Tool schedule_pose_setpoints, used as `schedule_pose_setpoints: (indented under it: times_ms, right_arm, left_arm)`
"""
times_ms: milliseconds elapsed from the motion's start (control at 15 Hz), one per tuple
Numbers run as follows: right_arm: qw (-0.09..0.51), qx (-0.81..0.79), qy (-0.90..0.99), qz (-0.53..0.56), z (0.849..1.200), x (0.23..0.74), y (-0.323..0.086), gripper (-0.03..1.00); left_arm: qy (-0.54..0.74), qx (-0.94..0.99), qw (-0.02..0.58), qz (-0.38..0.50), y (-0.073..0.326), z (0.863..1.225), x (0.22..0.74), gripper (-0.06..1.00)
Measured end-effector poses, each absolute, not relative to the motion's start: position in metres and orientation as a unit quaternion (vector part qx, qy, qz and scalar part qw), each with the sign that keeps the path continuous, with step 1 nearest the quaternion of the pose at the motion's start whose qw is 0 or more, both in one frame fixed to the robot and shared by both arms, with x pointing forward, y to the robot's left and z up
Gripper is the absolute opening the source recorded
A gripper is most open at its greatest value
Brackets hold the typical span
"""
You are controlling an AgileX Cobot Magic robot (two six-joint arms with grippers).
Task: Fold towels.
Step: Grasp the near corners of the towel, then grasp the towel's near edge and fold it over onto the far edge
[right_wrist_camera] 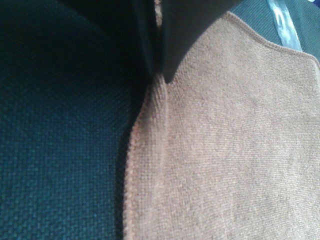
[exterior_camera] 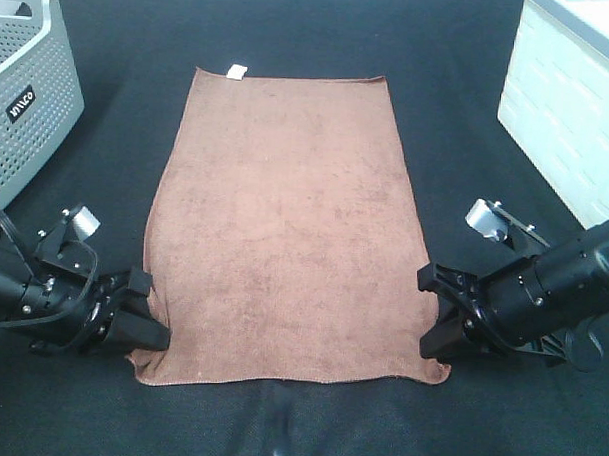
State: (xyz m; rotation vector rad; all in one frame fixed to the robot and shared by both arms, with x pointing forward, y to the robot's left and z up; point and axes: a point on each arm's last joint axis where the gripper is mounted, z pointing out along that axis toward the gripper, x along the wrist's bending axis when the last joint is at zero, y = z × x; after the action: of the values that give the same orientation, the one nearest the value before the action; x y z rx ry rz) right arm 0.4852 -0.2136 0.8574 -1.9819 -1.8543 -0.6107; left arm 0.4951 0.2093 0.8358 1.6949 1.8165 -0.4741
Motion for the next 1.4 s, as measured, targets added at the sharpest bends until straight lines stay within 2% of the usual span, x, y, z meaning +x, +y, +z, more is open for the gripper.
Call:
schedule_pose_setpoints:
  times_ms: [267, 600, 1067, 1200, 1400]
  right_arm:
    - [0.181, -0.7, -0.654, -0.222, 0.864, 0.484, -0.213, 0.0]
    - [0.186, -0.685, -0.667, -0.226, 0.894, 0.475, -0.213, 0.0]
    - [0.216, -0.691, -0.664, -0.188, 0.892, 0.414, -0.222, 0.0]
    - [0.213, -0.69, -0.665, -0.192, 0.893, 0.416, -0.222, 0.0]
    - [0.182, -0.672, -0.68, -0.229, 0.91, 0.445, -0.217, 0.0]
  left_arm:
    - [0.676, 0.644, 0.299, -0.196, 0.208, 0.84, 0.492, 0.0]
    - [0.655, 0.669, 0.302, -0.178, 0.21, 0.874, 0.487, 0.0]
    - [0.659, 0.677, 0.261, -0.199, 0.218, 0.874, 0.432, 0.0]
    - [0.664, 0.675, 0.259, -0.191, 0.22, 0.874, 0.433, 0.0]
    - [0.672, 0.669, 0.278, -0.154, 0.219, 0.883, 0.458, 0.0]
